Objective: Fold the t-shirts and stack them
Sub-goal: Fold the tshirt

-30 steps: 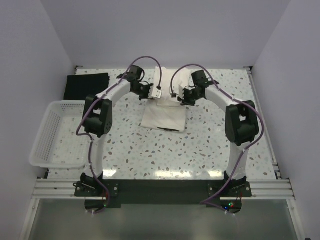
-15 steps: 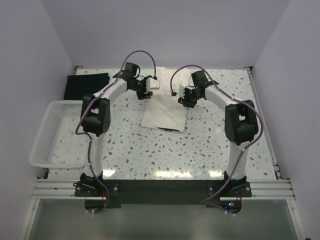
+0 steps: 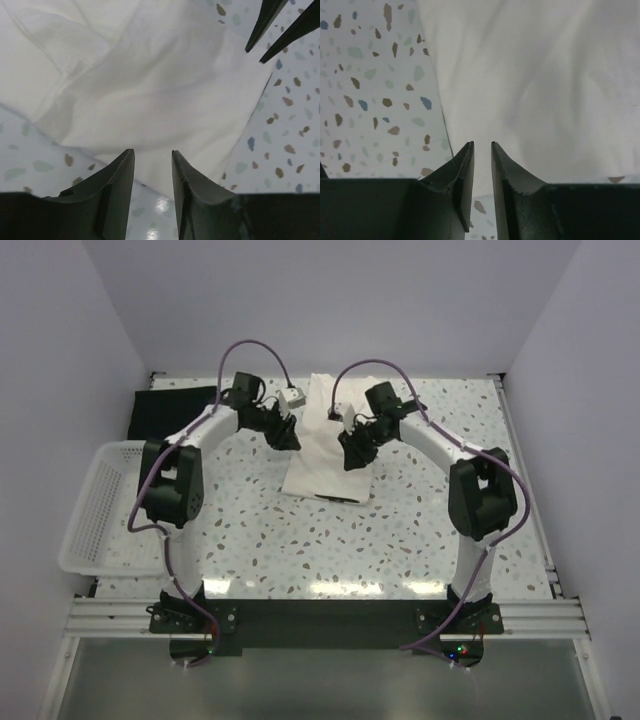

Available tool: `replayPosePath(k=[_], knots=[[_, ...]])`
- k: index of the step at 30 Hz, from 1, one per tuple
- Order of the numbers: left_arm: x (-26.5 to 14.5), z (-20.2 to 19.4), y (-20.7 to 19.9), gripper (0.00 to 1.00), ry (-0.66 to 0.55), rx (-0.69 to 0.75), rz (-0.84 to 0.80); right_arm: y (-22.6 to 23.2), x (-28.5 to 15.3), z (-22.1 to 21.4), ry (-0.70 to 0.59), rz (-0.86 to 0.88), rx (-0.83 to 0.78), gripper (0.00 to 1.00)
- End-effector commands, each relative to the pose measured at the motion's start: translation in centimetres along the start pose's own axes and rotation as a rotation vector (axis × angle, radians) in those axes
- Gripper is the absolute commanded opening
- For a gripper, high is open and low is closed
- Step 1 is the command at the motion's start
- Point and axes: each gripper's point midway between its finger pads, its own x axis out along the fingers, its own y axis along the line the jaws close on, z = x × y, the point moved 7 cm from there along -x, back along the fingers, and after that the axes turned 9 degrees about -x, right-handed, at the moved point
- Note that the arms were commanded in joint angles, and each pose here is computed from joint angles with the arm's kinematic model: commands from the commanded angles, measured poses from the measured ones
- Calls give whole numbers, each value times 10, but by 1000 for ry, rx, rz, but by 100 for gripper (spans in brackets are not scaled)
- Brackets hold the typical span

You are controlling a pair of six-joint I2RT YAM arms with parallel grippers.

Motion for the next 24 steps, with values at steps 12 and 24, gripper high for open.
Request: replayPosePath(k=[12, 24], knots=[[27, -119, -59, 30, 193, -676, -180, 17, 56, -100, 238, 138, 510, 21], [13, -127, -75, 25, 166, -700, -147, 29, -6, -97, 198, 133, 246, 35]])
